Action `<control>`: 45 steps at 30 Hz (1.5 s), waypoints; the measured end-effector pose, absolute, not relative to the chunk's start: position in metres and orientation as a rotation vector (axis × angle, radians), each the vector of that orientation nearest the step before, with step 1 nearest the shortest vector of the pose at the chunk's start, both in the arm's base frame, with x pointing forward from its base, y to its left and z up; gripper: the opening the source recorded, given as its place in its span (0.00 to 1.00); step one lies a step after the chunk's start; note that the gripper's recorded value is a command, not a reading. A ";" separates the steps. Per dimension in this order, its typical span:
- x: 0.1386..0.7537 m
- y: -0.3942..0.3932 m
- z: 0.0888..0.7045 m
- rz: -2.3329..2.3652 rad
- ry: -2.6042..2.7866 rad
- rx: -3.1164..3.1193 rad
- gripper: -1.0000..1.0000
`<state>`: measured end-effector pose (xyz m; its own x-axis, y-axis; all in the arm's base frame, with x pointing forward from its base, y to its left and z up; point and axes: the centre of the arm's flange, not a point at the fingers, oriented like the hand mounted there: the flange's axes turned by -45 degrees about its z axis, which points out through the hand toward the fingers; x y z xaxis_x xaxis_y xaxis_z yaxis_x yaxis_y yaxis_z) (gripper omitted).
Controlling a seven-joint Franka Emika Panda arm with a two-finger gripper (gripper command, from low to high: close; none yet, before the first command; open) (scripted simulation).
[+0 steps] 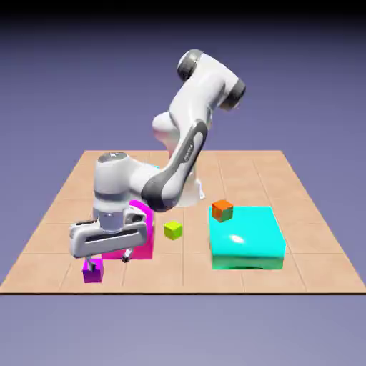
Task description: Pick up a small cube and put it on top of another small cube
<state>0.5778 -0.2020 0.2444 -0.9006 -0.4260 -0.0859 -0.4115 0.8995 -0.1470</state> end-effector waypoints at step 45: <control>0.425 0.045 0.306 0.394 1.578 -2.569 0.00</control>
<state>0.4251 0.0445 0.3061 0.4292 -0.8617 -0.2706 -0.8878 -0.4576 0.0487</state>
